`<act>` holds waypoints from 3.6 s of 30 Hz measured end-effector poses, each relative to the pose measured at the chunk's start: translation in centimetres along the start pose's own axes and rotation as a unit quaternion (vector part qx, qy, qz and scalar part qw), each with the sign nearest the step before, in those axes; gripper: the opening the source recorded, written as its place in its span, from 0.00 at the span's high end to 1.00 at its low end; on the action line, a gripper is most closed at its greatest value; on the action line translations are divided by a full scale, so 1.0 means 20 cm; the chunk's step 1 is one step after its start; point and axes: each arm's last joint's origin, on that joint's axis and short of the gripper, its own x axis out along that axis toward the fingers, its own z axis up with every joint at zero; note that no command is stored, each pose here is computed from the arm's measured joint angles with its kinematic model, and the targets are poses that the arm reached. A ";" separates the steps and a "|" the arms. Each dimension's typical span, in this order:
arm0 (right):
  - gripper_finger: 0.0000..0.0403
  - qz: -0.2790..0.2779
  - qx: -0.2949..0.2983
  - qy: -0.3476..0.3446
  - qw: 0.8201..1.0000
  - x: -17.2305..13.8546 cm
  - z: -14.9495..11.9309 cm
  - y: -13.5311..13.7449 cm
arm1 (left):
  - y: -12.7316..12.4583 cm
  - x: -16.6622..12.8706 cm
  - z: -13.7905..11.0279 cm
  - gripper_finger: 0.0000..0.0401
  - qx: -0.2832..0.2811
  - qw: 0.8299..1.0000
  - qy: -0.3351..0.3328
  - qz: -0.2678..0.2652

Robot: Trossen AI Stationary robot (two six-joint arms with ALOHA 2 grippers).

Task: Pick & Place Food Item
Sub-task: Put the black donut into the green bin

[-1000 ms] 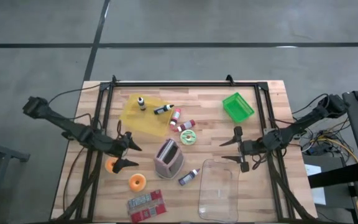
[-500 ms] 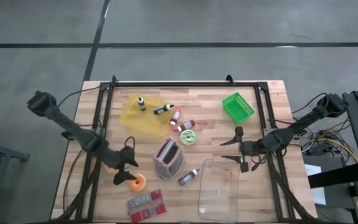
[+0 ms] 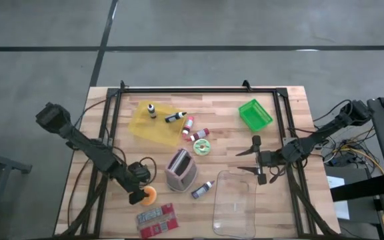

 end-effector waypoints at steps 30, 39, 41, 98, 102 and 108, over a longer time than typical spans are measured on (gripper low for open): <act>0.45 -0.002 -0.001 -0.002 1.000 0.00 0.00 0.00 | -0.02 0.05 0.01 0.82 0.015 0.999 -0.006 0.034; 0.45 -0.011 0.000 -0.002 1.000 0.00 0.00 0.00 | -0.04 0.04 0.01 0.98 0.064 0.995 -0.053 0.061; 0.45 -0.011 0.000 -0.003 1.000 0.00 0.00 0.00 | -0.05 0.02 0.02 0.99 0.074 0.992 -0.077 0.072; 0.45 -0.052 -0.058 -0.099 0.992 0.27 0.38 -0.37 | 0.12 -0.77 0.85 1.00 0.368 0.688 -0.593 0.198; 0.45 -0.062 -0.068 -0.086 0.992 0.40 0.43 -0.40 | 0.18 -0.74 0.91 1.00 0.372 0.681 -0.604 0.180; 0.45 -0.073 -0.077 -0.072 0.992 0.57 0.47 -0.44 | 0.20 -0.66 0.97 1.00 0.390 0.676 -0.605 0.158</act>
